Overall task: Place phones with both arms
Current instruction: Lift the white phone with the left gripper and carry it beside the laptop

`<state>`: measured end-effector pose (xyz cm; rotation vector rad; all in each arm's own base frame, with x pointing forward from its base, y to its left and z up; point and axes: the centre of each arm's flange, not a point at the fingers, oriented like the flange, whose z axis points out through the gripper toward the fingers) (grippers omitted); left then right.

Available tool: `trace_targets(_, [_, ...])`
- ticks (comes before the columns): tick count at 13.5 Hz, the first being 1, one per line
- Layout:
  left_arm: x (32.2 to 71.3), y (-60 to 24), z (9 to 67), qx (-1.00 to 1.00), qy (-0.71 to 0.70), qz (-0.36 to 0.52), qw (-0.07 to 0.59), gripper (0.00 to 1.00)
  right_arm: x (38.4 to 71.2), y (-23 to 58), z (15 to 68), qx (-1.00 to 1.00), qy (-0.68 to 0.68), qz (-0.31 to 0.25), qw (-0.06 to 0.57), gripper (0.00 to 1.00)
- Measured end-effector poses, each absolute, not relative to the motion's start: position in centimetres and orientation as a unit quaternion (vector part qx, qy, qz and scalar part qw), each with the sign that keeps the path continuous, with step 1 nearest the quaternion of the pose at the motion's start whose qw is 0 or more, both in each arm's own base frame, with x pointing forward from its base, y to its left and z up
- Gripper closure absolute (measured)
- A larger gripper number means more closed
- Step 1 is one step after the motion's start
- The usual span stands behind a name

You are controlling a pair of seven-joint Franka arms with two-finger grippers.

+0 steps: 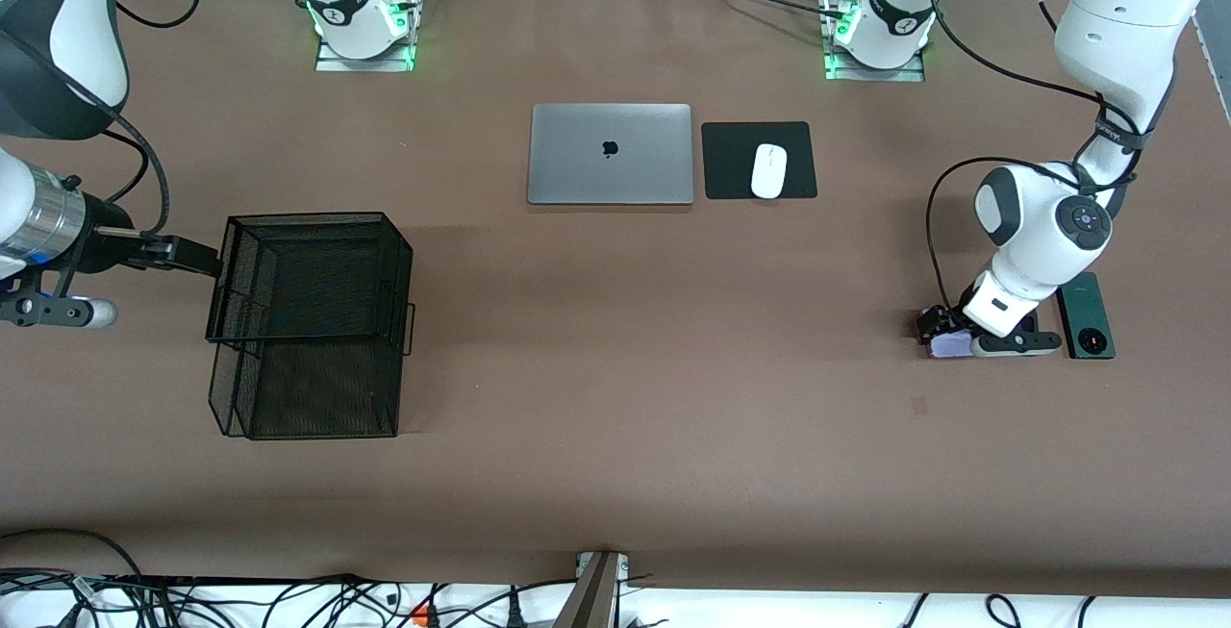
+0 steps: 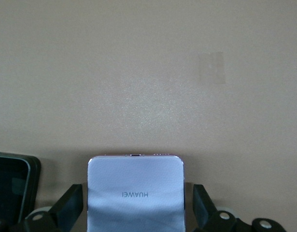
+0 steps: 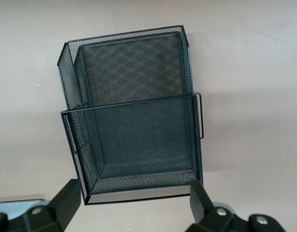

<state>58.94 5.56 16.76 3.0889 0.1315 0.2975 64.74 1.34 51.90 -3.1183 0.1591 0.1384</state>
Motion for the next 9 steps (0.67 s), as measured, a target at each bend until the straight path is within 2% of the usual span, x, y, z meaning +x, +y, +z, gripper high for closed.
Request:
trace_targets(3, [58.82, 5.66, 16.11, 0.994, 0.044, 0.095, 0.018, 0.00, 64.74, 1.33, 51.90, -0.998, 0.051, 0.044, 0.008, 0.00])
trace_targets(6, [58.76, 5.81, 15.82, 0.994, 0.048, 0.095, 0.018, 0.04, 64.74, 1.33, 51.90, -0.998, 0.051, 0.044, 0.008, 0.00])
trace_targets(7, [58.82, 5.89, 15.90, 0.994, 0.053, 0.096, 0.018, 0.11, 64.74, 1.33, 51.90, -0.998, 0.051, 0.044, 0.008, 0.00])
trace_targets(9, [59.06, 5.80, 16.20, 0.993, 0.055, 0.099, 0.019, 0.15, 64.74, 1.32, 51.90, -0.998, 0.051, 0.044, 0.008, 0.00])
